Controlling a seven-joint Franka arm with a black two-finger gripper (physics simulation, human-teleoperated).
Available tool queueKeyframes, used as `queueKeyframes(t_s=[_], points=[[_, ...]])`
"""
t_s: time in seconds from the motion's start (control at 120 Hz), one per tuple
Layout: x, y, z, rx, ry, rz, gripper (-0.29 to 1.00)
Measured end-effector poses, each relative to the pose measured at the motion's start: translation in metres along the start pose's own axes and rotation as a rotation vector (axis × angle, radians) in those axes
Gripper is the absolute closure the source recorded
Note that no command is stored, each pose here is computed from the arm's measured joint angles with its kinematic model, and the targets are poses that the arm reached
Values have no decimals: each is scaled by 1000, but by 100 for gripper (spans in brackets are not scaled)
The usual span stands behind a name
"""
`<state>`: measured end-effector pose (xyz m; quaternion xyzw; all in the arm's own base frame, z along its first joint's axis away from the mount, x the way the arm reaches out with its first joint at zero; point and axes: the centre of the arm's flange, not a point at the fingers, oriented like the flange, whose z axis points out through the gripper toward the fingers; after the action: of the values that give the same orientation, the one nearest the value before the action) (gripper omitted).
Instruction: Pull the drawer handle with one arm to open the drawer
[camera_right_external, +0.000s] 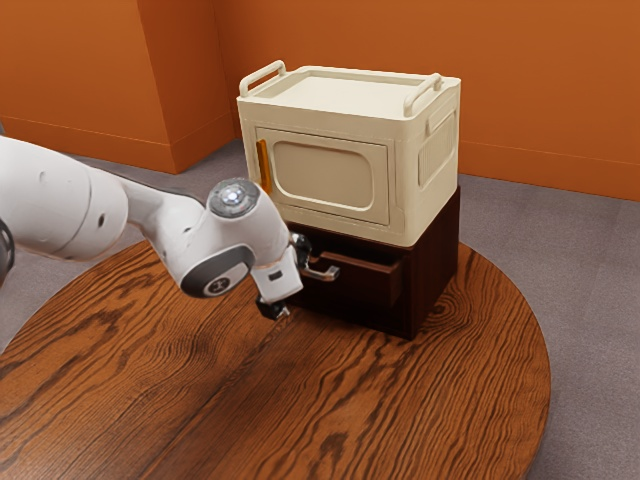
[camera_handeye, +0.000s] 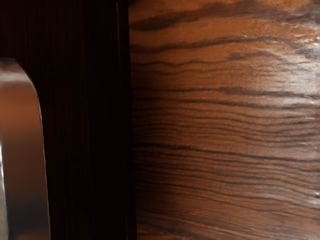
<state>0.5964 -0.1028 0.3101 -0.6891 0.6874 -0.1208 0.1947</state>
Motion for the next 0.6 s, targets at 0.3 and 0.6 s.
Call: queueKeyframes(t_s=[0.3, 0.6], points=[[-3, 20, -20, -12, 10, -1, 3], [0, 37, -40, -13, 15, 12, 5]])
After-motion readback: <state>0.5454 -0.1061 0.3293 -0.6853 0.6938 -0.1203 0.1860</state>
